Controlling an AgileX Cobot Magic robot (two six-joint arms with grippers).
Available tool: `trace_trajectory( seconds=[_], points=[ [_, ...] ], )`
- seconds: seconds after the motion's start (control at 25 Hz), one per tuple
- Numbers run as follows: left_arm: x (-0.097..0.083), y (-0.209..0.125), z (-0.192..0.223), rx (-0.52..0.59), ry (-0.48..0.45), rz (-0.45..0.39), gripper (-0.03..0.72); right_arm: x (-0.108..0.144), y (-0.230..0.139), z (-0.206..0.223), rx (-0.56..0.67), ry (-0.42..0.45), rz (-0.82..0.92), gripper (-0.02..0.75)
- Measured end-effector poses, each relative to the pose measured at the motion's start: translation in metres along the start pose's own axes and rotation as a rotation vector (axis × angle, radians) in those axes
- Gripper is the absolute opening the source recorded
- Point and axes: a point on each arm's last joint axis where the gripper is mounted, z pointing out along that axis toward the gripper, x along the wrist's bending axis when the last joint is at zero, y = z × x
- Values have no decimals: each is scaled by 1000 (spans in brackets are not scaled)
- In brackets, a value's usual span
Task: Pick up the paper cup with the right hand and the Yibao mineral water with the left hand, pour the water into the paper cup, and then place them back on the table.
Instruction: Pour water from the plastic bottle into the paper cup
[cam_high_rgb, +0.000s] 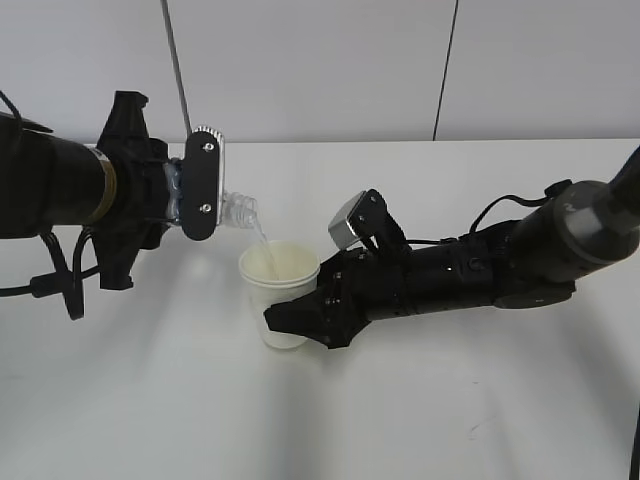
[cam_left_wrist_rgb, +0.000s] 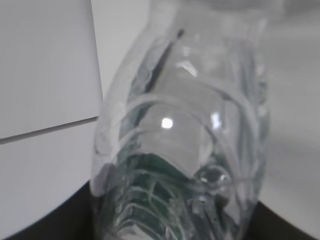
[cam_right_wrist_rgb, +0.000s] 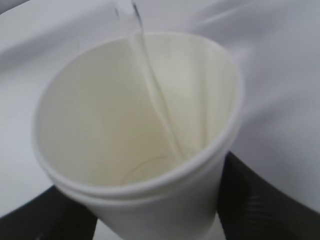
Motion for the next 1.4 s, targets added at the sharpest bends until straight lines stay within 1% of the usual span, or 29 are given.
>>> trace_trajectory(
  seconds=[0.28,0.6,0.8,1.4],
  points=[
    [1,-1,0,16,11,24,360,0,0,0,0,0,0,510],
    [1,-2,0,19,14,31,360,0,0,0,0,0,0,510],
    [0,4,-2,9,17,46,360,0,0,0,1,1,-1,509],
    [1,3,-2,23,21,53,356,1,-1,0,5,6,-6,509]
  ],
)
